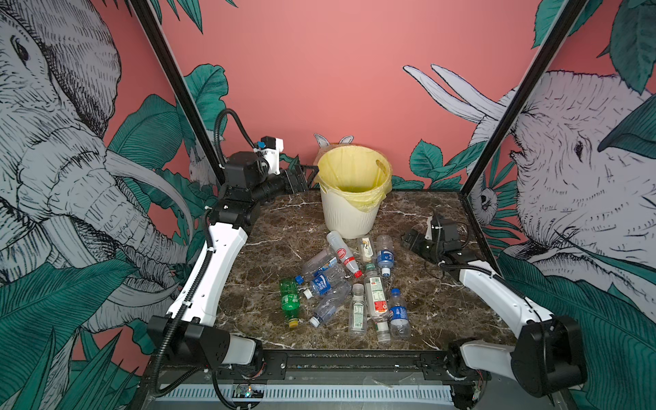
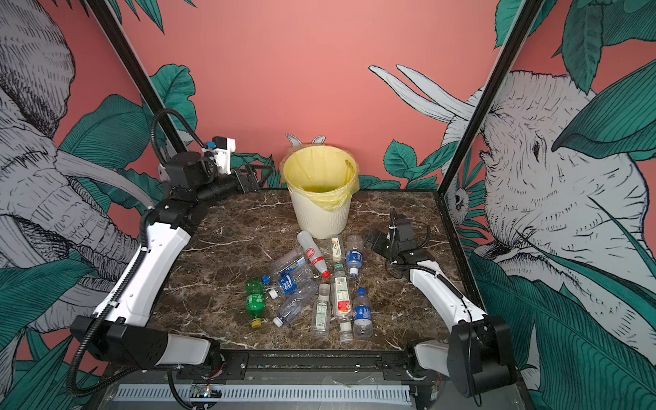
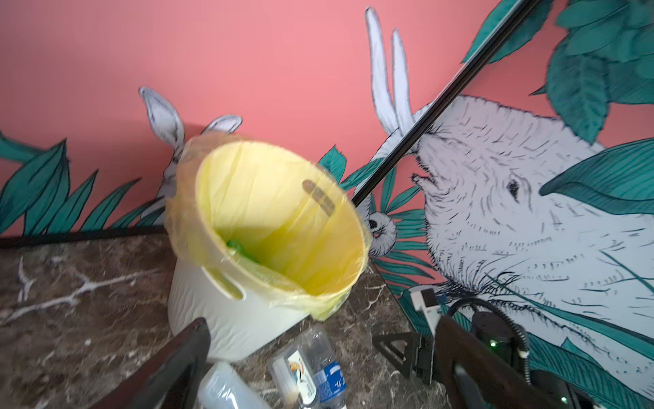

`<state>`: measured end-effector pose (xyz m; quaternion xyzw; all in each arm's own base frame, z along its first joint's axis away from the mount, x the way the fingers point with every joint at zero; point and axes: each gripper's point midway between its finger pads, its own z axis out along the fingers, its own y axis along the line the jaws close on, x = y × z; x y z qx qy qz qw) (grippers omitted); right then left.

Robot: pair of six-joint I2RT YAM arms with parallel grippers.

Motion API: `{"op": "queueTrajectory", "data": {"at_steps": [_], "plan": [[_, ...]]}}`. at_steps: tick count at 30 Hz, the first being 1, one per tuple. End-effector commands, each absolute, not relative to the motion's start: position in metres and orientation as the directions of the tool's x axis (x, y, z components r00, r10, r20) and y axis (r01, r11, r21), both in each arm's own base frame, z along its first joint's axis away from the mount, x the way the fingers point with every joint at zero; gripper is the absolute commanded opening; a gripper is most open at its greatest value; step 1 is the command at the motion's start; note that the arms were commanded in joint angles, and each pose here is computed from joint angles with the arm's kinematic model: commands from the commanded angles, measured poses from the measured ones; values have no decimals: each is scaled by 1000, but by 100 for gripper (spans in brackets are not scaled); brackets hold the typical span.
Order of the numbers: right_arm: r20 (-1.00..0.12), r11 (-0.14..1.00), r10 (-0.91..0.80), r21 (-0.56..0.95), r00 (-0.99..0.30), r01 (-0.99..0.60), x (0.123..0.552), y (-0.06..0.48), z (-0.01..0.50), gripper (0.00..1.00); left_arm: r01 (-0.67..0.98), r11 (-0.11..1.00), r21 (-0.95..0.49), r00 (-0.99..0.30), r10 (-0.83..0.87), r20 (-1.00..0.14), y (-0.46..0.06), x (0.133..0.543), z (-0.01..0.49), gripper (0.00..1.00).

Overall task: Throw the plastic bottles in the bin
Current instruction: Throw the plastic bottle into the trash bin, then pick up the plastic bottle from the center of the table.

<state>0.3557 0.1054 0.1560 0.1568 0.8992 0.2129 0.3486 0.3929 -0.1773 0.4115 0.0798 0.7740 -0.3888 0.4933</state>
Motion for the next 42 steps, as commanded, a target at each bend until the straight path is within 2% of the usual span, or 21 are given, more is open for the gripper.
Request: {"op": "queueTrajectory", "data": {"at_steps": [1, 18, 26, 33, 42], "plan": [[-573, 861, 409, 500, -710, 92, 361, 113, 166, 99, 484, 724, -491, -510, -222, -831, -168, 385, 392, 99], [-499, 888, 303, 456, -812, 52, 352, 125, 145, 99, 324, 831, -452, -611, -181, -770, -136, 368, 312, 99], [-454, 886, 223, 463, -863, -15, 348, 145, 131, 99, 160, 916, -367, -644, -185, -742, -102, 359, 273, 99], [-439, 894, 206, 448, -874, -15, 348, 152, 124, 99, 128, 931, -342, -661, -177, -729, -94, 351, 255, 99], [-409, 902, 208, 432, -889, 12, 347, 153, 111, 93, 41, 949, -312, -677, -203, -707, -75, 343, 235, 99]]}}
